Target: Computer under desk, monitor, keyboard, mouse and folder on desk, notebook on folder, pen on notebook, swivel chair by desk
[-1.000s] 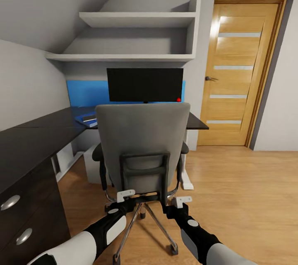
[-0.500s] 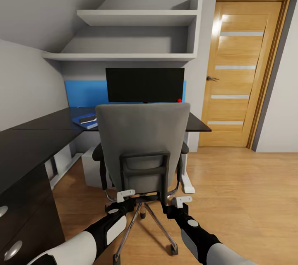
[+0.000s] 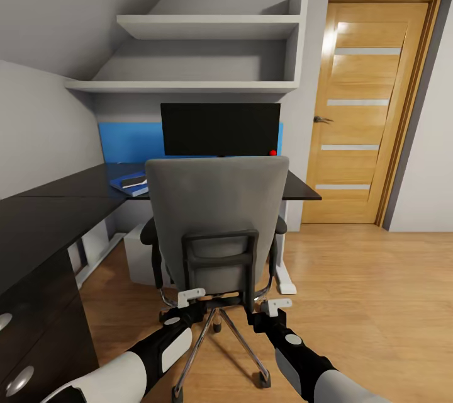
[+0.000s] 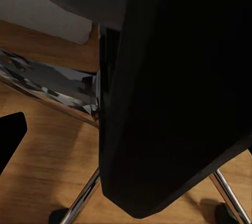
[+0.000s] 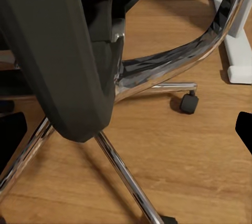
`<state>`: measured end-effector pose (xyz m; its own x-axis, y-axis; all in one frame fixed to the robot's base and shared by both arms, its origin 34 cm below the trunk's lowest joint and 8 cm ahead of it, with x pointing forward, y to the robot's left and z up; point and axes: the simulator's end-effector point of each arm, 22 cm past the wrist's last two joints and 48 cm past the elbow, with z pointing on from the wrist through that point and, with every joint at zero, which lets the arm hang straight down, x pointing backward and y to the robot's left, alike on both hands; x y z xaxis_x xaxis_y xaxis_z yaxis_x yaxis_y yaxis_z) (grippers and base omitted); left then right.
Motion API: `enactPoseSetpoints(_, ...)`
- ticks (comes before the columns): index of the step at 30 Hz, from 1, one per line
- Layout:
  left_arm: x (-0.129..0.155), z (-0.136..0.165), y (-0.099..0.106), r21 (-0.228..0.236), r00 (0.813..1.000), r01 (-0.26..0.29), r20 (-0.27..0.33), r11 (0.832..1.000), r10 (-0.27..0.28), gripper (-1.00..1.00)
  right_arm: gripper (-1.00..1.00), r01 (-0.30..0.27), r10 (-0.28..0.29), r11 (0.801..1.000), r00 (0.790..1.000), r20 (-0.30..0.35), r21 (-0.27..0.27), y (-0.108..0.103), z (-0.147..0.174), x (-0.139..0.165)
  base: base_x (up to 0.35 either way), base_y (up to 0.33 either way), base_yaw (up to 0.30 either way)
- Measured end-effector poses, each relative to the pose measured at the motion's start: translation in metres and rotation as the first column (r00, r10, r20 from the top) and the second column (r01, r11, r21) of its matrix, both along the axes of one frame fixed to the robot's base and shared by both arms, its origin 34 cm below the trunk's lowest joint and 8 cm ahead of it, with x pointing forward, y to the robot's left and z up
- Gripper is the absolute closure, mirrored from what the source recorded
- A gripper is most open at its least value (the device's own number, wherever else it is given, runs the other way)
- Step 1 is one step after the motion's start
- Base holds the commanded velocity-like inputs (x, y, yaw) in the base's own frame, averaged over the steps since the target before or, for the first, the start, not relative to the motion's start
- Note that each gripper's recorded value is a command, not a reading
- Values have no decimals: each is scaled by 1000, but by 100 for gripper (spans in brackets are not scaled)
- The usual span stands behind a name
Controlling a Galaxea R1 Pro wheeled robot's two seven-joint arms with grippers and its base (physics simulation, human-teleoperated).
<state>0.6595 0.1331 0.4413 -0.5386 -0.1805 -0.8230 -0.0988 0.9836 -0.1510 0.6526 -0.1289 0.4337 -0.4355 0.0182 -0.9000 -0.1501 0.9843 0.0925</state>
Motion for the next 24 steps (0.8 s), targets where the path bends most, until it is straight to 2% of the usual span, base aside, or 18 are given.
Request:
enactPoseSetpoints(12, 0, 0, 0, 1, 1000, 1, 0, 1000, -1, -100, -100, -2, 2, 1000, 1000, 0, -2, 1, 0, 0, 43, -16, 0)
enactPoseSetpoints(24, 0, -1, 0, 0, 1000, 0, -1, 1000, 0, -100, -100, -6, 6, 1000, 1000, 1, -5, 2, 0, 0, -271, -1, 0)
